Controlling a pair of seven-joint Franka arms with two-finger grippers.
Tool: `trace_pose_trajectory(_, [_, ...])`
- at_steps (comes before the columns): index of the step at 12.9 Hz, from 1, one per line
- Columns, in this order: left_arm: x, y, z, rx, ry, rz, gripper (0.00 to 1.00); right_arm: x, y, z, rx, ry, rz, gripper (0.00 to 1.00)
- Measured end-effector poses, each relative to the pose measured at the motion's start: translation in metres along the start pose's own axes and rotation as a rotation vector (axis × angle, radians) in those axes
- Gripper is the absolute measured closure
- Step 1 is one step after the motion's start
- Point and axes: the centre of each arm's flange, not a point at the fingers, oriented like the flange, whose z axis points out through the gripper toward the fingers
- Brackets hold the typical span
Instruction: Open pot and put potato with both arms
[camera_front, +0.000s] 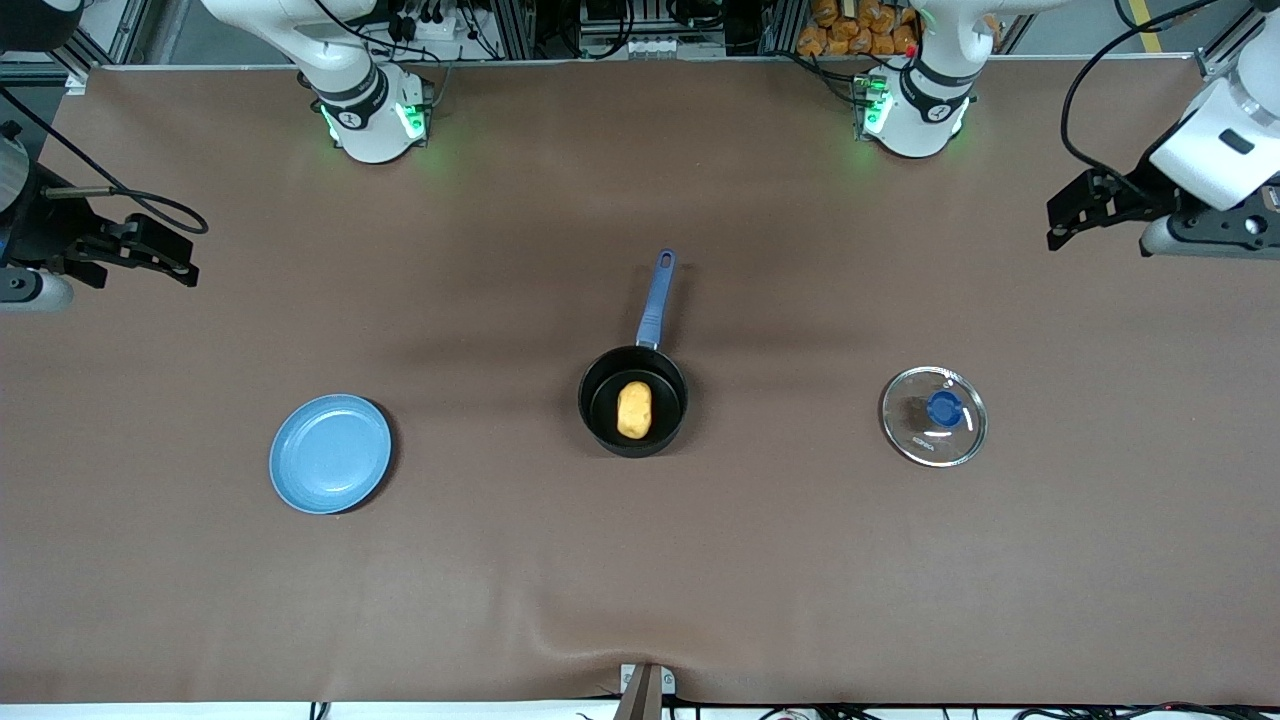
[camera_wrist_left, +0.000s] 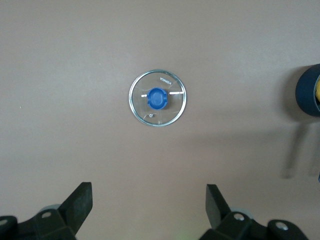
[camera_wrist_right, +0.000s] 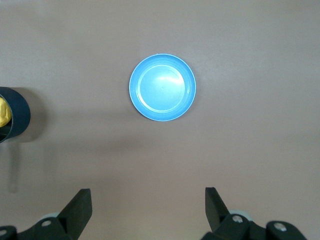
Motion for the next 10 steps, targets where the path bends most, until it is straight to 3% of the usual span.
trace_pose_trajectory(4, [-0.014, -0.002, -0.006, 0.0, -0.029, -0.003, 0.0, -0.004, 0.012, 0.008, 0.005, 0.059, 0.02, 0.0])
trace_pose_trajectory(10, [-0.027, 0.017, -0.013, 0.01, -0.063, 0.025, 0.0, -0.013, 0.015, 0.01, 0.006, 0.07, 0.024, 0.0])
